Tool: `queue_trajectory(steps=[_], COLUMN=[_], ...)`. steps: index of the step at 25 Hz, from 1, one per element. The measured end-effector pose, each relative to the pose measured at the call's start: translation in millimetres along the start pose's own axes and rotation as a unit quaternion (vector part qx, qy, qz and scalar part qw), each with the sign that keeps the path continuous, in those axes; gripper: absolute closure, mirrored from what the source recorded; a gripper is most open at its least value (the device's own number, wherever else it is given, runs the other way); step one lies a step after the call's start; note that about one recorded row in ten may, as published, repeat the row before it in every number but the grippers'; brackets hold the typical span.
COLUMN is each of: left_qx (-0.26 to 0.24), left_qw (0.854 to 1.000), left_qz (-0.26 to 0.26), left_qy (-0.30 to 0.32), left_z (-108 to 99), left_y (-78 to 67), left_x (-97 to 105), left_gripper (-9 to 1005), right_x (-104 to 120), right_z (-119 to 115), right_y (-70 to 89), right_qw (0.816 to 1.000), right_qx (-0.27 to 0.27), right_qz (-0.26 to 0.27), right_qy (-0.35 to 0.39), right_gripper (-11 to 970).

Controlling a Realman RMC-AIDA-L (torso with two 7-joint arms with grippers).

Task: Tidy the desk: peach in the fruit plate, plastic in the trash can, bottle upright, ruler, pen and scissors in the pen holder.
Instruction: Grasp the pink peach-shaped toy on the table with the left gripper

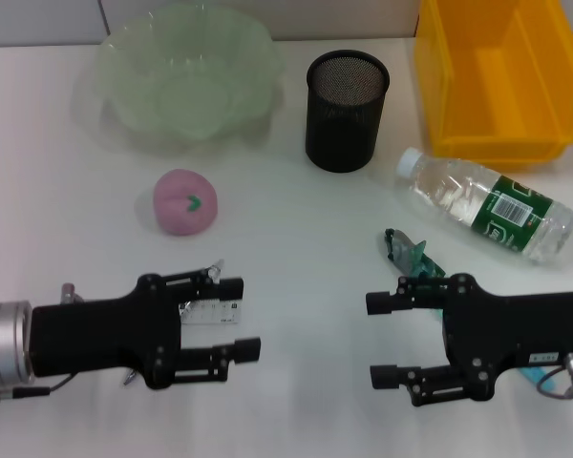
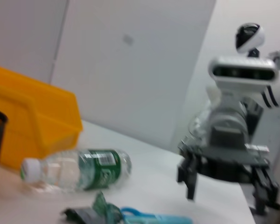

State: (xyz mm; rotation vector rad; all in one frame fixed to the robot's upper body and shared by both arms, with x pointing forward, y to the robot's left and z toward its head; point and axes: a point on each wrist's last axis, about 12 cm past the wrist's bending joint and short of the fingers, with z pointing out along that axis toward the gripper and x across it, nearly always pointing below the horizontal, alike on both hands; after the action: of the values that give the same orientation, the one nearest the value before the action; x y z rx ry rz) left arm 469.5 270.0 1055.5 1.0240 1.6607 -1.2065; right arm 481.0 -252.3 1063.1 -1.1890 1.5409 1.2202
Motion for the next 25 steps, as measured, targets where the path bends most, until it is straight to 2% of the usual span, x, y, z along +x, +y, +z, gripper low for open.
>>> queue_trajectory(steps=[8,9,12,13,16,17,18,22,24,25], left_qx=[-0.028,-0.046,-0.056,-0.084,-0.118,-0.118,-0.140,-0.157,-0.191,-0.191], left_qw=[0.999,0.998,0.998,0.996,0.991,0.991,0.987,0.984,0.979,0.979], left_qz=[0.009,0.012,0.007,-0.023,-0.058,-0.058,-0.077,-0.078,-0.070,-0.070], left_qy=[-0.032,-0.042,-0.041,-0.030,-0.020,-0.020,-0.016,-0.016,-0.015,-0.015], left_z=[2,5,9,19,24,24,24,22,12,12], left_y=[8.6,18.4,25.4,42.0,56.1,56.1,64.3,68.6,74.4,74.4], left_x=[-10,-19,-23,-31,-37,-37,-41,-43,-46,-46], left_gripper=[251,252,254,255,258,259,260,263,265,266], right_x=[24,26,29,30,32,32,32,34,35,35], right_z=[-2,-2,-3,-3,-3,-2,-2,-3,-2,-2], right_y=[18.7,20.4,23.3,24.1,25.3,25.7,26.1,26.9,26.8,26.6], right_qw=[0.998,0.997,0.995,0.994,0.993,0.992,0.991,0.989,0.988,0.988], right_qx=[0.041,0.048,0.063,0.067,0.076,0.079,0.081,0.093,0.098,0.100], right_qz=[-0.002,0.000,0.002,0.003,0.008,0.009,0.009,0.007,0.009,0.010], right_qy=[-0.056,-0.064,-0.079,-0.083,-0.095,-0.099,-0.103,-0.112,-0.115,-0.116], right_gripper=[194,194,194,194,194,194,194,195,195,195])
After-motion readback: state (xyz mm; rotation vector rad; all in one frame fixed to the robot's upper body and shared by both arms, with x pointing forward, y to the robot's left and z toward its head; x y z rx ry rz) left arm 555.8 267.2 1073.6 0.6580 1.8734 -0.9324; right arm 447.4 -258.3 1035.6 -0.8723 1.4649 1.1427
